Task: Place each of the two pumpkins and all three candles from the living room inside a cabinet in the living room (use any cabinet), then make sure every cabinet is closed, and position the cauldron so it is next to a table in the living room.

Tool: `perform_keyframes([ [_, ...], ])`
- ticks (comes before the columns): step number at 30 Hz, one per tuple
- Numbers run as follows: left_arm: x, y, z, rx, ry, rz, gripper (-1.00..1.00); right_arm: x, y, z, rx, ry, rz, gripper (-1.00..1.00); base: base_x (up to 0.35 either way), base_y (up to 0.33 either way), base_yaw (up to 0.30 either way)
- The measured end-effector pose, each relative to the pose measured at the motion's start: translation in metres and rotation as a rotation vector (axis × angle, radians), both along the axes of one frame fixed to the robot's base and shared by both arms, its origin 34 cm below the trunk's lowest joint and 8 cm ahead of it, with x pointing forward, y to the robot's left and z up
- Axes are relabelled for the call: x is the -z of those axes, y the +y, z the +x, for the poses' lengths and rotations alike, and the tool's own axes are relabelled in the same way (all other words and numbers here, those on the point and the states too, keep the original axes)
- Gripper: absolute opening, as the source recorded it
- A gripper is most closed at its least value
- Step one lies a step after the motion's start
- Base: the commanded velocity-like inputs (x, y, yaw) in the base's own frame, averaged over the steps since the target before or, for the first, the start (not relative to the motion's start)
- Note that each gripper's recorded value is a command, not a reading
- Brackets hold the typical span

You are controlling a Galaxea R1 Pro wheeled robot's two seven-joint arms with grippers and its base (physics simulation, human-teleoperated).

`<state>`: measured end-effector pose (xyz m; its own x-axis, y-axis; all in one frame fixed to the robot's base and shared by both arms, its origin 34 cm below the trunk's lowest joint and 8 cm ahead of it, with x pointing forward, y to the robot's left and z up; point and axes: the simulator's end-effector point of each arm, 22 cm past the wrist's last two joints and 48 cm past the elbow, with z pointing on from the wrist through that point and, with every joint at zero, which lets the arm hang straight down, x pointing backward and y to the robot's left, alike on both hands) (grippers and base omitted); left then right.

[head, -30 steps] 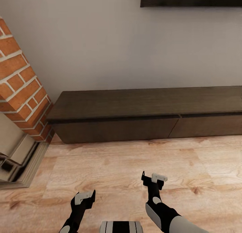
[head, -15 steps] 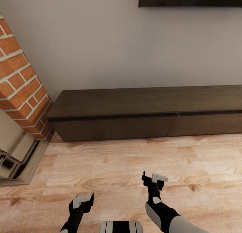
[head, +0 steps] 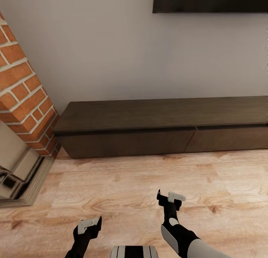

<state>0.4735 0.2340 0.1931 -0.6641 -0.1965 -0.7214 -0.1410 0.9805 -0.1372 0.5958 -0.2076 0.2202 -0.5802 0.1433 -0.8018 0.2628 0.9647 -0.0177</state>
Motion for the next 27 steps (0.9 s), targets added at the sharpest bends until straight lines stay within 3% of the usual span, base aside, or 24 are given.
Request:
perform_keyframes([
  [3,-0.003,0.001,0.002,0.000,0.002,0.001,1.00,-0.007,0.000,0.003,0.001,-0.012,0.001,1.00,0.000,0.000,0.000],
  [7,0.002,-0.002,-0.003,0.004,0.083,-0.014,1.00,-0.015,0.000,0.007,0.003,-0.026,0.000,1.00,0.000,0.000,0.000],
  [9,0.007,0.004,-0.006,-0.029,0.155,-0.040,1.00,-0.020,0.000,0.009,0.005,-0.033,-0.002,1.00,0.000,0.000,0.000],
  [13,0.006,0.017,-0.006,-0.078,0.202,-0.061,1.00,-0.029,0.000,0.013,0.005,-0.050,-0.002,1.00,0.000,0.000,0.000],
  [27,-0.001,0.020,0.001,-0.091,0.193,-0.074,1.00,-0.039,0.004,0.018,-0.008,-0.072,-0.001,1.00,0.000,0.000,0.000],
])
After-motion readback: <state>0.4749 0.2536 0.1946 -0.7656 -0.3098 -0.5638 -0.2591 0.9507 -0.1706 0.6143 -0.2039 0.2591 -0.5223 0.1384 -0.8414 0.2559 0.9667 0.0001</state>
